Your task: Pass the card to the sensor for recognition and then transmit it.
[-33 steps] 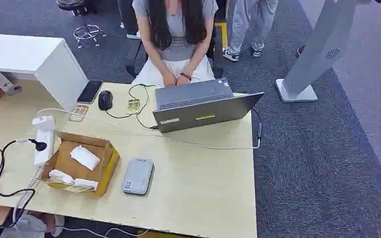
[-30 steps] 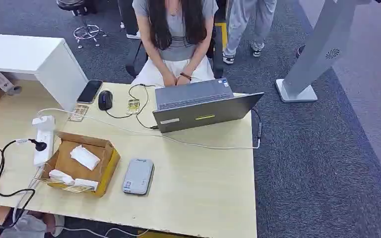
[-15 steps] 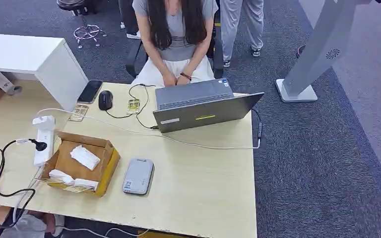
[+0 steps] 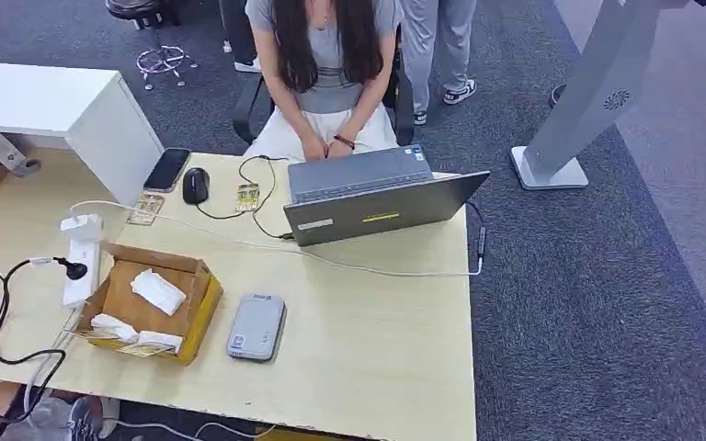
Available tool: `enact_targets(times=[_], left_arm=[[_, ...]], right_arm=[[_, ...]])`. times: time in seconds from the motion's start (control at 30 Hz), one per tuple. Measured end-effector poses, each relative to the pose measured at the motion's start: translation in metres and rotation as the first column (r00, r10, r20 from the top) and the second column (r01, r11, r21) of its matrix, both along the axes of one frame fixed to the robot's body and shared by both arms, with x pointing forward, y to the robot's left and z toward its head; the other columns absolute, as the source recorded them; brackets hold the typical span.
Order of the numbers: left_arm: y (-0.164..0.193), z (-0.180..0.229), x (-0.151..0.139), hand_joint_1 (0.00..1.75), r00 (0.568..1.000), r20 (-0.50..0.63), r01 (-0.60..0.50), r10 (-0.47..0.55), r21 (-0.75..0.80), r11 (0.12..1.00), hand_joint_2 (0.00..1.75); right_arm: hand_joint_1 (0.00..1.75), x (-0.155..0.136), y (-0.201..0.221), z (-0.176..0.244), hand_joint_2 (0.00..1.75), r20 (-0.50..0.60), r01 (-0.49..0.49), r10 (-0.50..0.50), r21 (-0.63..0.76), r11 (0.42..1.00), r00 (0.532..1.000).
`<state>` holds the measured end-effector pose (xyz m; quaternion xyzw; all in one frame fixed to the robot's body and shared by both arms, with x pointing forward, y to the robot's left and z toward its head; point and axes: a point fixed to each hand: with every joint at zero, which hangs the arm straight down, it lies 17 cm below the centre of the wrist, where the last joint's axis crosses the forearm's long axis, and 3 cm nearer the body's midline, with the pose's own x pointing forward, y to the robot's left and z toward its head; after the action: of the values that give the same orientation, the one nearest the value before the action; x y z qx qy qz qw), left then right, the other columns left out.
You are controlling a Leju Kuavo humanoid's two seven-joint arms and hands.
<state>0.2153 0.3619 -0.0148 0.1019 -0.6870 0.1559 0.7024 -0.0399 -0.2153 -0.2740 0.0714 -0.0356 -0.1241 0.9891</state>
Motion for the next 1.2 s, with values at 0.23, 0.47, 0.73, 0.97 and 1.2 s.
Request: enact_targets(times=[0.23, 0.47, 0.73, 0.97, 1.2], left_arm=[[-0.010, 0.074, 0.009, 0.00, 0.989, 0.142, 0.031, -0.047, 0.110, 0.993, 1.75], [-0.019, 0.135, 0.010, 0.00, 0.962, 0.261, 0.028, -0.073, 0.172, 0.985, 1.75], [-0.019, 0.182, 0.008, 0.00, 0.938, 0.336, -0.003, -0.087, 0.256, 0.967, 1.75], [-0.013, 0.220, 0.007, 0.00, 0.917, 0.390, -0.067, -0.083, 0.355, 0.932, 1.75], [0.051, 0.232, 0.143, 0.00, 0.940, 0.305, -0.340, 0.151, 0.823, 0.455, 1.75]], right_arm=[[0.00, 0.000, 0.001, 0.000, 1.75, -0.002, 0.015, -0.015, -0.004, 1.000, 1.000], [0.00, 0.000, 0.002, -0.001, 1.75, -0.007, 0.027, -0.027, -0.011, 1.000, 1.000], [0.00, 0.000, 0.001, -0.001, 1.75, -0.011, 0.033, -0.033, -0.016, 0.999, 0.999], [0.00, -0.001, 0.001, -0.001, 1.75, -0.014, 0.017, -0.017, -0.016, 1.000, 1.000], [0.00, 0.009, 0.000, 0.001, 1.75, -0.009, -0.210, 0.211, 0.046, 0.977, 0.977]])
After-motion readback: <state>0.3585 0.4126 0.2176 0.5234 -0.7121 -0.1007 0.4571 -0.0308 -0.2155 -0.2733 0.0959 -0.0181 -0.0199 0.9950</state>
